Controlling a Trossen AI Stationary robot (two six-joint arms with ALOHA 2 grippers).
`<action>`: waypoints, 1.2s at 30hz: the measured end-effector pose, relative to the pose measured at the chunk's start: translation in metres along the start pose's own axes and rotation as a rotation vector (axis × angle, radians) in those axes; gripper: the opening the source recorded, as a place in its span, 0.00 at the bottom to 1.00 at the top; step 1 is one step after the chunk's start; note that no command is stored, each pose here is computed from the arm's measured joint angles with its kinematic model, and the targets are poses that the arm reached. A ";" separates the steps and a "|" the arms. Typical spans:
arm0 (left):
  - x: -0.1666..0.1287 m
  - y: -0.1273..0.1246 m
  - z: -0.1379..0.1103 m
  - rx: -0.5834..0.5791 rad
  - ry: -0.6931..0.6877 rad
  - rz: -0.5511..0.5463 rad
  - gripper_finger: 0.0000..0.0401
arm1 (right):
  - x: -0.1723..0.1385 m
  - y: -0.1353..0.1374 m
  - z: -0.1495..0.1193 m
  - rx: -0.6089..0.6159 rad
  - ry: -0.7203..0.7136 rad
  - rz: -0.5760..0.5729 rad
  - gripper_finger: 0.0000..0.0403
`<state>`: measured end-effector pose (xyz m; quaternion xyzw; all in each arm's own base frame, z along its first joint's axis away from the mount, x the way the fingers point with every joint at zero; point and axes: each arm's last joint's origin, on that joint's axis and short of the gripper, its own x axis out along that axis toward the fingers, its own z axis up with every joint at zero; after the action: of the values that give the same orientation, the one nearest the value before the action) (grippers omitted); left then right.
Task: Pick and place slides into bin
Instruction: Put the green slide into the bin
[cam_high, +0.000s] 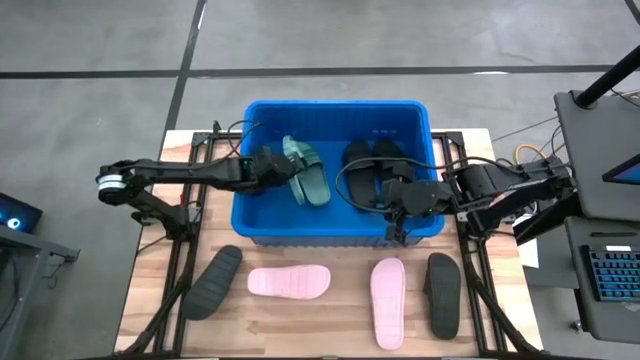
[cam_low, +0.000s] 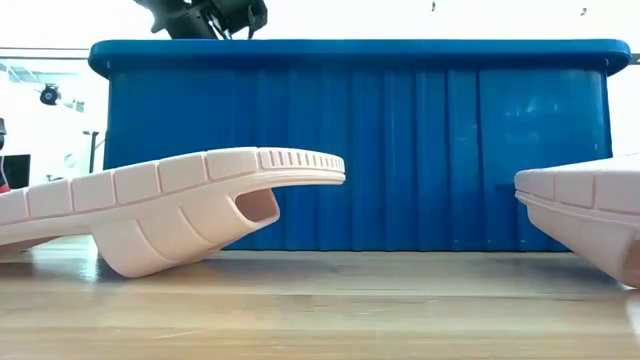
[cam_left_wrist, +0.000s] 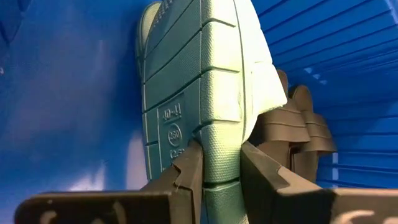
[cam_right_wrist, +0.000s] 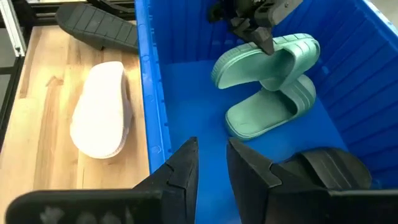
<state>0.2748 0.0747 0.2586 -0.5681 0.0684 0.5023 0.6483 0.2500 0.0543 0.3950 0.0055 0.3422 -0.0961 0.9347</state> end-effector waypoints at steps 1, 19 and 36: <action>0.001 0.000 0.000 0.002 0.001 0.004 0.14 | 0.000 0.000 0.000 0.000 0.000 0.000 0.18; 0.001 0.002 -0.002 0.032 0.032 0.020 0.28 | 0.001 0.000 -0.001 -0.003 0.006 -0.001 0.17; -0.005 0.000 0.000 0.088 0.086 0.072 0.48 | 0.006 0.001 -0.006 -0.012 0.030 0.005 0.17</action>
<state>0.2719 0.0720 0.2617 -0.5572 0.1388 0.4968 0.6508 0.2505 0.0549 0.3868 0.0024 0.3569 -0.0914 0.9297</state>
